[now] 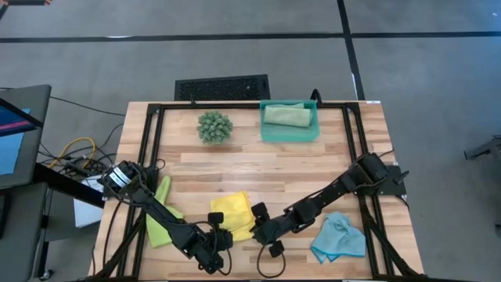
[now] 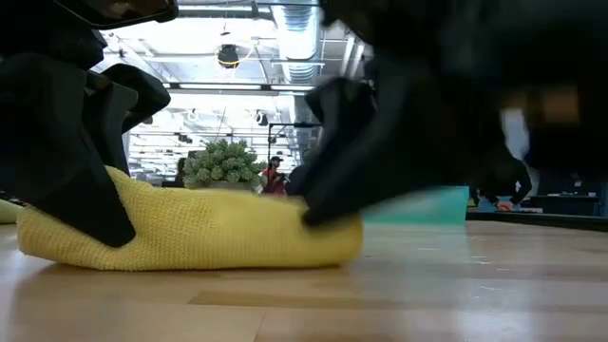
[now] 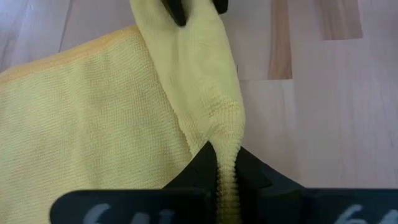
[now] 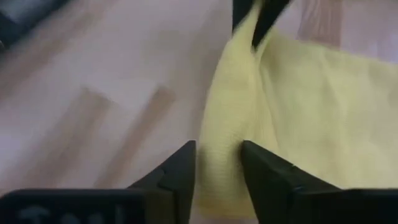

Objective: Roll microfiber towels into tight, uniform cylinder then place into a basket
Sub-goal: Roll the yellow microfiber cloth

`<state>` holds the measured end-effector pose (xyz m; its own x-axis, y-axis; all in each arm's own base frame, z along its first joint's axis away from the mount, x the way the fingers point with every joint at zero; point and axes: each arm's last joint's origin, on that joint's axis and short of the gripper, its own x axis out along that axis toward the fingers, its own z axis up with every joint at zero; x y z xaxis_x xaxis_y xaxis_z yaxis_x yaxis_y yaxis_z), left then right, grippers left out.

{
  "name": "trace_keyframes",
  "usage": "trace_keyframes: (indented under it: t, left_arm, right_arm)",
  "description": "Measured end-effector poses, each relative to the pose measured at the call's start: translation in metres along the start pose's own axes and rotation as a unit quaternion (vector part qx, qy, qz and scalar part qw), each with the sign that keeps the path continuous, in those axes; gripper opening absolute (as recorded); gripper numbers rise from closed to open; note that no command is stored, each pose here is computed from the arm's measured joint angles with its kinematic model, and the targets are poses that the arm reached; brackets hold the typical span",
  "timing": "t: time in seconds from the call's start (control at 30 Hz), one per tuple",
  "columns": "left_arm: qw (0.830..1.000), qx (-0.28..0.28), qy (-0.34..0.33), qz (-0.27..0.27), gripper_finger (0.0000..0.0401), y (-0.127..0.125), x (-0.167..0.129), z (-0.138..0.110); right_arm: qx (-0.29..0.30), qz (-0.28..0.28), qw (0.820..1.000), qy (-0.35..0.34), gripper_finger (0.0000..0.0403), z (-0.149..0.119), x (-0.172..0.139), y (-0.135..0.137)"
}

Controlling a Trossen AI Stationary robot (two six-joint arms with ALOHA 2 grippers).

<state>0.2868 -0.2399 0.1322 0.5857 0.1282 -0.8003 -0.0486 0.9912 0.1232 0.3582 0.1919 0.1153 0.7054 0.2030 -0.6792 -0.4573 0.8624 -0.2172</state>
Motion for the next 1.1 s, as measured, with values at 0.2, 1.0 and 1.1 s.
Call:
trace_keyframes:
  t: [0.2, 1.0, 1.1]
  left_arm:
    - [1.0, -0.001, 0.005, -0.001, 0.0009, -0.001, -0.001, -0.002]
    - [1.0, 0.003, -0.015, -0.002, 0.0179, -0.007, -0.027, -0.004]
    - [1.0, 0.01, -0.024, 0.009, 0.0177, -0.007, -0.028, -0.005]
  right_arm:
    - [-0.025, -0.009, 1.0, 0.01, 0.0086, -0.001, 0.007, 0.001]
    - [0.175, 0.047, 0.983, 0.012, 0.0015, 0.005, 0.011, -0.05]
    - [0.184, 0.045, 0.982, 0.016, 0.0024, 0.004, 0.011, -0.055]
